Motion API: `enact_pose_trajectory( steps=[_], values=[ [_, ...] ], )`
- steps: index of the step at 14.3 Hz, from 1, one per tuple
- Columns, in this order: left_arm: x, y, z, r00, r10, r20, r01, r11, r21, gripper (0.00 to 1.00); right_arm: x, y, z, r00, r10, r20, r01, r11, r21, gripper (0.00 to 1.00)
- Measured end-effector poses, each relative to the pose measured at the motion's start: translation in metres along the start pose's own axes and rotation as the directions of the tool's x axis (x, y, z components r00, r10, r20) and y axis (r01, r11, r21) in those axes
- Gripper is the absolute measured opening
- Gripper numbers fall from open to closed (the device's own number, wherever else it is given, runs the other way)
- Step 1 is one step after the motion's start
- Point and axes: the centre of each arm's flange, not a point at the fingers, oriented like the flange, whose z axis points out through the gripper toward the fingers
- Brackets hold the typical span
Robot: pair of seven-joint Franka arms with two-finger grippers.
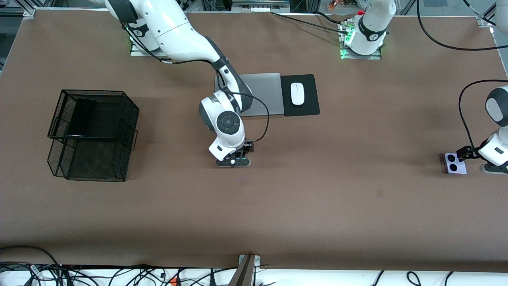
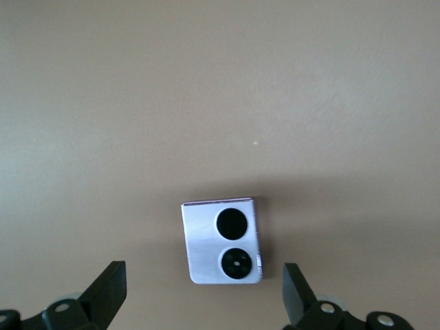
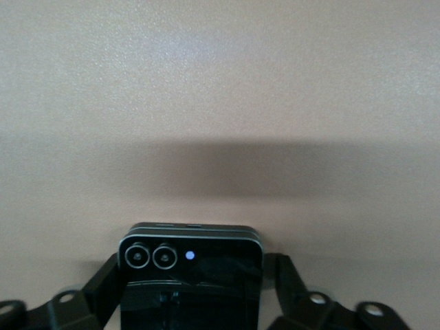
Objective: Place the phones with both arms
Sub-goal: 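Carry the flip phone to the basket while the left gripper grasps the white phone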
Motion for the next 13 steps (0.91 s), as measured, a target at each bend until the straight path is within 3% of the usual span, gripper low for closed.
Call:
enact_pose_trajectory(
  steps=[1, 4, 7, 10, 13],
  values=[
    [-0.004, -0.003, 0.01, 0.999, 0.033, 0.004, -0.033, 0.999, -0.005, 1.0, 0.0, -0.001, -0.003, 1.0, 0.0, -0.003, 0.0, 1.0, 0.004, 0.8],
    [-0.009, -0.007, 0.031, 0.996, 0.088, 0.014, -0.088, 0.996, -0.017, 1.0, 0.001, 0.0, -0.007, 1.0, 0.001, -0.008, -0.001, 1.0, 0.005, 0.8],
    [-0.015, -0.018, 0.043, 1.0, 0.026, -0.013, -0.026, 0.999, -0.045, 1.0, 0.015, 0.014, -0.035, 0.999, 0.022, -0.023, -0.022, 1.0, -0.001, 0.8],
    [-0.02, -0.024, 0.05, 0.997, -0.074, -0.034, 0.07, 0.992, -0.106, 1.0, 0.05, 0.082, -0.115, 0.999, 0.048, 0.001, -0.048, 0.999, -0.019, 0.8],
    [-0.016, -0.016, 0.056, 0.988, -0.148, -0.037, 0.141, 0.978, -0.152, 1.0, 0.078, 0.192, -0.182, 0.996, 0.065, 0.068, -0.062, 0.997, -0.038, 0.8]
  ],
)
